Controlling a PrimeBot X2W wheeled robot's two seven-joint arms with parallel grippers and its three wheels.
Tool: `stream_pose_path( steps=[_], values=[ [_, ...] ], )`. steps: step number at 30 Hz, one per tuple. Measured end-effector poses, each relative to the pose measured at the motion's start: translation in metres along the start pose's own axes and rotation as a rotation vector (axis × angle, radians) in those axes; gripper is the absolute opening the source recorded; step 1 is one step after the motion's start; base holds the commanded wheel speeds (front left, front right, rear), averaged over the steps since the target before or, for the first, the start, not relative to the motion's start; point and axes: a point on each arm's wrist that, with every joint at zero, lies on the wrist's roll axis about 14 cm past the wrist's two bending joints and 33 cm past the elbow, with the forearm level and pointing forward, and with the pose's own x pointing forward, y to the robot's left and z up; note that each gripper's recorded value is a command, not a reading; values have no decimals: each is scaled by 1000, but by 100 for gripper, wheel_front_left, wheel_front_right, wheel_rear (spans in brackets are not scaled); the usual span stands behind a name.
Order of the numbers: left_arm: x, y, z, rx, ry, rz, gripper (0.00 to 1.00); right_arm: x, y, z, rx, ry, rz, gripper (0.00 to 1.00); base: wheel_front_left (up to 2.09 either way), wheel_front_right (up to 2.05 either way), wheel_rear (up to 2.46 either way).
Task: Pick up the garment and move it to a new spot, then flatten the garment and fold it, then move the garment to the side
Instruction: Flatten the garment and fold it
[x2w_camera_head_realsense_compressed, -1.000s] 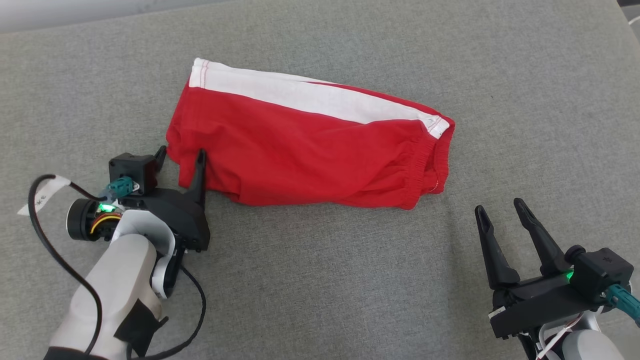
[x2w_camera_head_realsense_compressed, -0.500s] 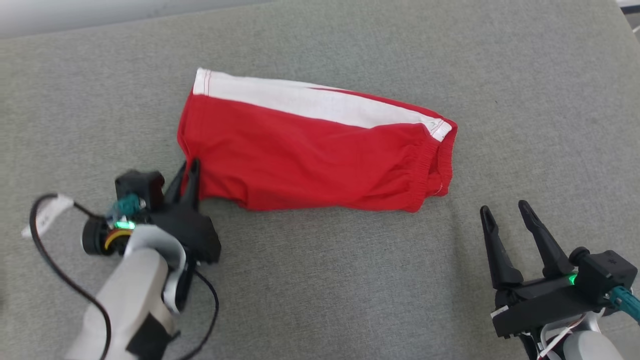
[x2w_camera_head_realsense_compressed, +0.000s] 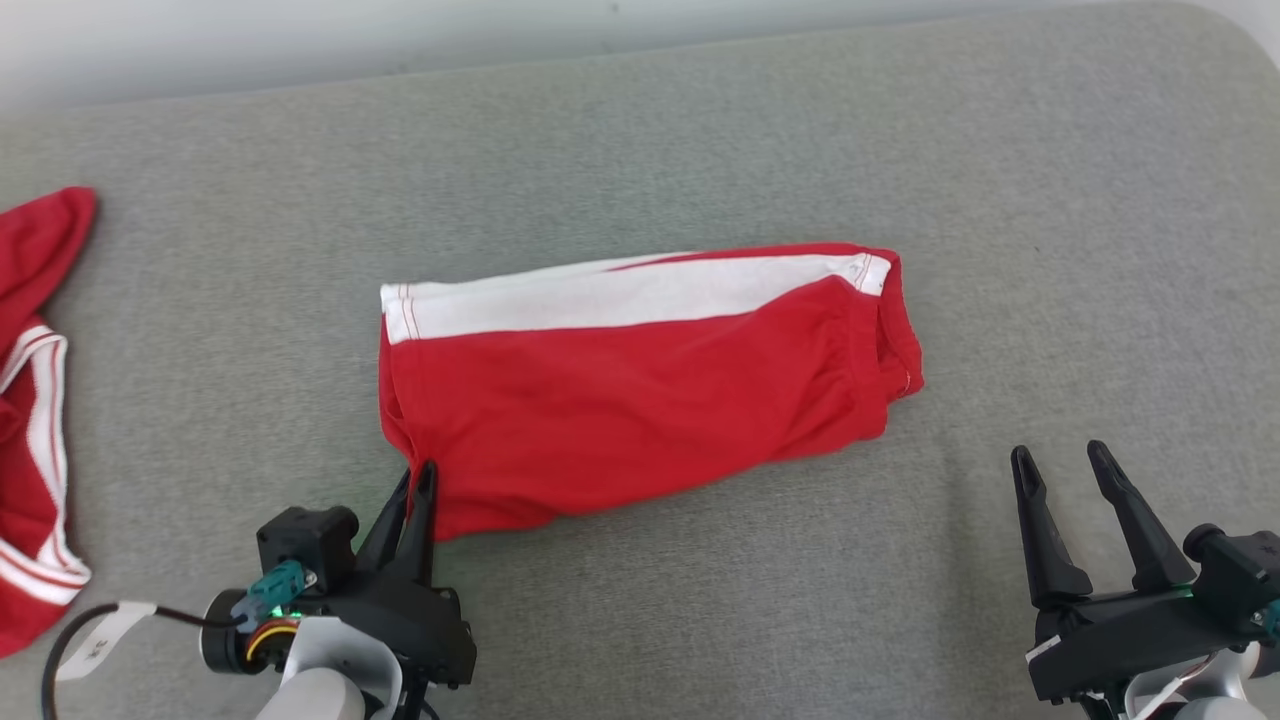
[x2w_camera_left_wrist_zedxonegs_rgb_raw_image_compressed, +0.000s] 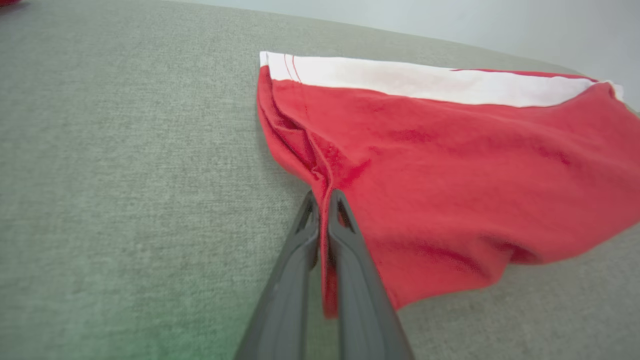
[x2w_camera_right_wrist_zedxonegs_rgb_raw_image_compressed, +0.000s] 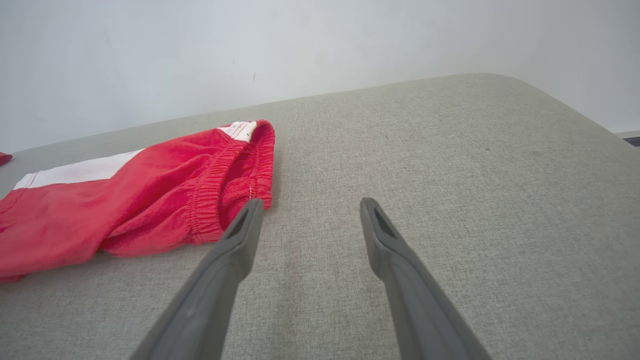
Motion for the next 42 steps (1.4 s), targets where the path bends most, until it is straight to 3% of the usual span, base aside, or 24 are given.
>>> stream_pose_path(
  steps=[2, 4, 5, 10, 16, 26, 31, 42],
  values=[
    [-6, 3, 2, -9, -1, 9, 0, 1, 2, 0, 1, 3, 6, 100, 0, 0, 0],
    [-10, 6, 4, -18, 6, 21, 71, 2, 5, 2, 6, -1, 16, 100, 0, 0, 0],
    [-11, 7, 5, -24, 4, 24, 100, 3, 6, 3, 8, -2, 19, 100, 0, 0, 0],
    [-13, 13, 21, -17, -61, 50, 100, 3, 10, 10, 9, -22, 27, 100, 0, 0, 0],
    [-23, 27, 67, 9, -266, 123, 100, 2, 12, 22, 6, -62, 28, 100, 0, 0, 0],
    [-60, 27, 136, 160, -514, 137, 100, 1, 26, 40, -54, -110, 74, 100, 0, 0, 0],
    [-83, 26, 136, 217, -531, 147, 100, -4, 31, 45, -82, -120, 87, 100, 0, 0, 0],
    [-105, 28, 128, 228, -486, 171, 100, -11, 37, 46, -92, -117, 91, 100, 0, 0, 0]
  ],
)
